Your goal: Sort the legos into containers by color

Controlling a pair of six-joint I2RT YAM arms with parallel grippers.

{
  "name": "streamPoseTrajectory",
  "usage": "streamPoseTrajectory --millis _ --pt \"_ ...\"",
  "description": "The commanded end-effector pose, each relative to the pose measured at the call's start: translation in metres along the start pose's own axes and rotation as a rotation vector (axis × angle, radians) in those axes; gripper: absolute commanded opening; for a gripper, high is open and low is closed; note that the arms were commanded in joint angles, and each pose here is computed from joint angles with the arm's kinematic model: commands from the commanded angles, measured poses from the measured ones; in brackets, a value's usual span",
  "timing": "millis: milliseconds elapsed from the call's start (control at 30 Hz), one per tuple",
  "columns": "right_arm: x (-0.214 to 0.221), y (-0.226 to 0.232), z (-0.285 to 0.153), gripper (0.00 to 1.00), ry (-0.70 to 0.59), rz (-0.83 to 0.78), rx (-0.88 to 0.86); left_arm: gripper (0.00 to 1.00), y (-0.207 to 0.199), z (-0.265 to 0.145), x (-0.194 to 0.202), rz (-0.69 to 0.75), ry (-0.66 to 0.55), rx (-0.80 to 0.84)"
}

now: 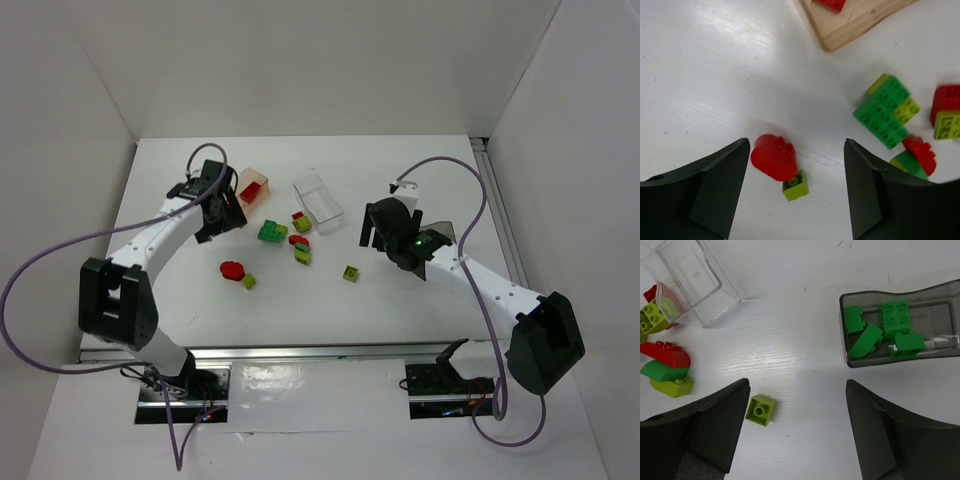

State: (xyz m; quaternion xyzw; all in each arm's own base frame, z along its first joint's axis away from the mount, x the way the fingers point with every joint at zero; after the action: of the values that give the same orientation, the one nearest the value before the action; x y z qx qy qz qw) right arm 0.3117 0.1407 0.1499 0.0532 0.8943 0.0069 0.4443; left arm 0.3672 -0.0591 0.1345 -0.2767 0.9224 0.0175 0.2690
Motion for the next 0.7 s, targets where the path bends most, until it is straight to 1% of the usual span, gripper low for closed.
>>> streamPoseTrajectory --millis 0,33,67,100,167,200,233,367,400,500,533,633,667 --pt "-0.006 -0.004 -0.006 0.85 -0.016 0.004 0.002 0.85 0.016 -0.001 0.04 -0.038 0.041 0.008" --pt "-0.005 -0.001 -0.007 0.85 -0.015 -0.001 -0.005 0.95 0.018 -0.001 0.05 -0.043 0.054 0.014" --pt "-0.005 -0.001 -0.007 0.85 -0.015 -0.001 -0.005 0.99 0.03 0.002 0.061 -0.053 0.06 -0.012" --pt "-0.005 -0.001 -0.007 0.86 -0.015 -0.001 -0.005 1.0 0.034 0.005 0.067 -0.072 0.071 -0.026" --pt "-0.004 0.0 -0.004 0.86 -0.015 -0.001 -0.005 1.0 0.034 0.006 0.076 -0.148 0.095 -0.029" --pt "-0.004 0.0 -0.004 0.86 -0.015 -0.001 -0.005 1.0 0.039 0.01 0.087 -0.18 0.124 -0.045" --pt "-0.004 0.0 -0.004 0.88 -0.015 -0.001 -0.005 1.0 0.033 0.011 0.092 -0.24 0.148 -0.028" --pt "-0.001 0.002 -0.003 0.88 -0.003 -0.006 -0.011 1.0 0.028 0.024 0.105 -0.29 0.174 -0.051" --pt "-0.003 0.002 -0.005 0.88 -0.01 -0.001 -0.015 0.99 0.025 0.026 0.102 -0.292 0.17 -0.045" --pt "-0.002 -0.001 -0.005 0.88 -0.006 -0.006 -0.002 0.92 0.019 0.035 0.102 -0.325 0.178 -0.061" --pt "-0.002 -0.001 -0.005 0.88 -0.006 -0.006 -0.002 0.87 0.02 0.037 0.104 -0.322 0.184 -0.07" --pt "-0.002 -0.001 -0.005 0.89 -0.006 -0.006 -0.002 0.79 0.019 0.046 0.105 -0.317 0.186 -0.088" --pt "-0.002 -0.001 -0.005 0.89 -0.006 -0.006 -0.002 0.74 0.019 0.045 0.104 -0.316 0.187 -0.09"
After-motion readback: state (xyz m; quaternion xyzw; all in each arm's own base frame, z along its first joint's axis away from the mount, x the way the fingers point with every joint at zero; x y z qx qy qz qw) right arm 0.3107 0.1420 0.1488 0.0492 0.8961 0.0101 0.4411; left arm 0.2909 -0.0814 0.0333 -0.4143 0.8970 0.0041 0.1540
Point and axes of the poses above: each gripper's point midway between its finger pads, its own z axis out along the fingers, its own y axis along the line the jaws close on, x = y × z, the point moved 1 cm from there along -z, back along the fingers, and after that the axes turned 4 degrees about -z, right-handed, at the moved point
